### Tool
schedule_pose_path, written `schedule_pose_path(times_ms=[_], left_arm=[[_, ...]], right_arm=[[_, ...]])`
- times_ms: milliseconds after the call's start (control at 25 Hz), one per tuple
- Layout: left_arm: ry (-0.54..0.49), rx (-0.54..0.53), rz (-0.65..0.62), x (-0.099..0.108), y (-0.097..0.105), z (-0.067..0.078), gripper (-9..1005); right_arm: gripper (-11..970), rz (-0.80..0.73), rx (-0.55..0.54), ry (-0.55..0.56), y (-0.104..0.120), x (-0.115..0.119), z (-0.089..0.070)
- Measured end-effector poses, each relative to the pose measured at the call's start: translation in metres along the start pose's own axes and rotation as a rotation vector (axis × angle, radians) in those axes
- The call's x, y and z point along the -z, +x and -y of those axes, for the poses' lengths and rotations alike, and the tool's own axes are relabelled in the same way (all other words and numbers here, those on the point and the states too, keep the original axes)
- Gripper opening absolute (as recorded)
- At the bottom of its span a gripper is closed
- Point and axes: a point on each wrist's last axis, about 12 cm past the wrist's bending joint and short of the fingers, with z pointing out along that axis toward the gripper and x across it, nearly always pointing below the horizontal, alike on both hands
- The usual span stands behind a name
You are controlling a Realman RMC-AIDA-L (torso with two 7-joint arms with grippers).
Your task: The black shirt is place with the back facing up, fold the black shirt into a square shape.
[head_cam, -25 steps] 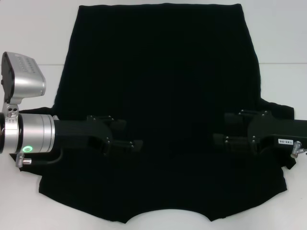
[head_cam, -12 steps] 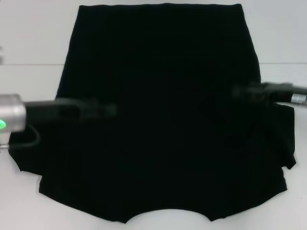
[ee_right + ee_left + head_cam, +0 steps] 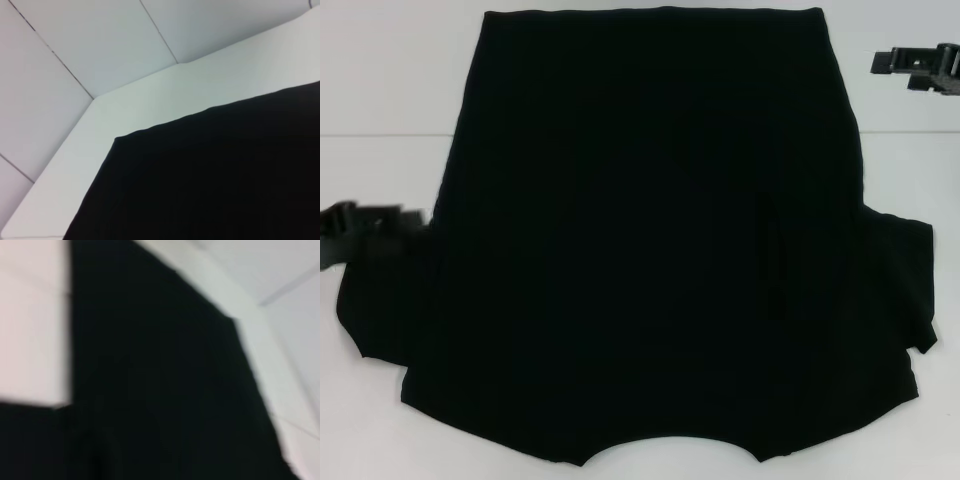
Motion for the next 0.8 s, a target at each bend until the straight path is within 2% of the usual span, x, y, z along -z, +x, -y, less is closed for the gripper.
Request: schedule_pose_path(times_ms=[160, 280, 320, 520, 800], left_arm=[[-0.115, 0.102, 0.005, 0.015, 0.011, -0.024, 601], [-0.139, 0.134, 0.012, 0.021, 0.015, -0.031, 524], [-0.169, 0.174, 0.008, 0.026, 0.022, -0.037, 498], [-0.219, 0.207, -0.031, 0.025, 0.031, -0.044, 504], [-0.259, 0.240, -0.011, 0.017, 0.034, -0.054, 501]], right_arm=[[793, -0.025, 0.020, 0.002, -0.002, 0.000, -0.004], [793, -0.034, 0.018, -0.001, 0.000, 0.000, -0.004], [793, -0.036, 0.016, -0.002, 0.001, 0.000, -0.003], [792, -0.043, 0.008, -0.007, 0.003, 0.001, -0.003], [792, -0.046, 0.002, -0.006, 0.005, 0.002, -0.001]])
